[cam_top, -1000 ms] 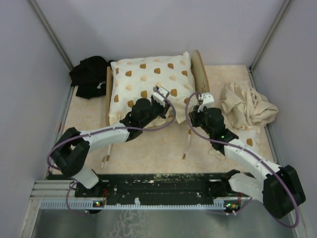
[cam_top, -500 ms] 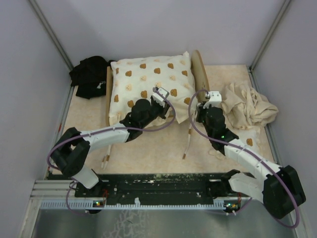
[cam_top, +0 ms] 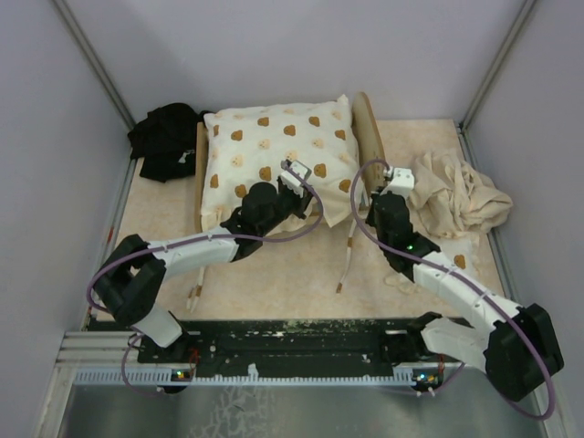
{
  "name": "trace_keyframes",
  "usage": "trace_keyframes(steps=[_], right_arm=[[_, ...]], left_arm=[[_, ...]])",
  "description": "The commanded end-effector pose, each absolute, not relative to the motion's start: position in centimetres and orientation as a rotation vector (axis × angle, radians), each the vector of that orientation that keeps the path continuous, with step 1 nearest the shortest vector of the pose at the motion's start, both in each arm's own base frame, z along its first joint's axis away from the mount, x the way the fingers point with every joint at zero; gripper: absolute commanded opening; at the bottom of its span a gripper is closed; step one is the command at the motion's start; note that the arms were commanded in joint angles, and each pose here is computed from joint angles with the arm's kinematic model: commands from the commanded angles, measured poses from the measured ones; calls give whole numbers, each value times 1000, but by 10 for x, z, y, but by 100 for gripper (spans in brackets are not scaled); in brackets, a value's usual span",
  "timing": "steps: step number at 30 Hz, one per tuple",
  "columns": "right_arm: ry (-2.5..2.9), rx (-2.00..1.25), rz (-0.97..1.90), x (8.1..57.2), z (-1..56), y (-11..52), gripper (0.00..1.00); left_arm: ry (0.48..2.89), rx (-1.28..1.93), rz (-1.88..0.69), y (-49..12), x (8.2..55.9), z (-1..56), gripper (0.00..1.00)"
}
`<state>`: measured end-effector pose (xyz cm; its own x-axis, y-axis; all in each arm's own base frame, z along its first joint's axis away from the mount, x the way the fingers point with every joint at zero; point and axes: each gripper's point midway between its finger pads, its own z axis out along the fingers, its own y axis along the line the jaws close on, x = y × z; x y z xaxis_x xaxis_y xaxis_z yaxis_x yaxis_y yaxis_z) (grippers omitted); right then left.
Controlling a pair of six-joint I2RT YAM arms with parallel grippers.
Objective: Set up the pet bed
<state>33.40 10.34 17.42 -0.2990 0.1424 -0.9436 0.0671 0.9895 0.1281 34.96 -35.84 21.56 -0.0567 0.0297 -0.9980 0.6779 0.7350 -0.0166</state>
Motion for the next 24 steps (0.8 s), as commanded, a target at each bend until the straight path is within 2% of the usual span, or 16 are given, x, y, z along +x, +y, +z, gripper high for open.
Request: trace_keyframes(steps=[1, 4, 10, 16, 24], right_arm=[[1801, 273, -7, 327, 218, 79, 13], [1788, 260, 13, 325, 224, 80, 14], [1833, 166, 100, 310, 205, 92, 24], [1839, 274, 223, 295, 171, 95, 22], [1777, 544, 463, 304, 136, 114, 23]], left_arm=[[1520, 567, -610, -361, 350, 227, 0], [1515, 562, -608, -361, 351, 229, 0], [1506, 558, -615, -362, 351, 234, 0], [1518, 555, -614, -365, 354, 231, 0], [1517, 543, -616, -367, 358, 231, 0]])
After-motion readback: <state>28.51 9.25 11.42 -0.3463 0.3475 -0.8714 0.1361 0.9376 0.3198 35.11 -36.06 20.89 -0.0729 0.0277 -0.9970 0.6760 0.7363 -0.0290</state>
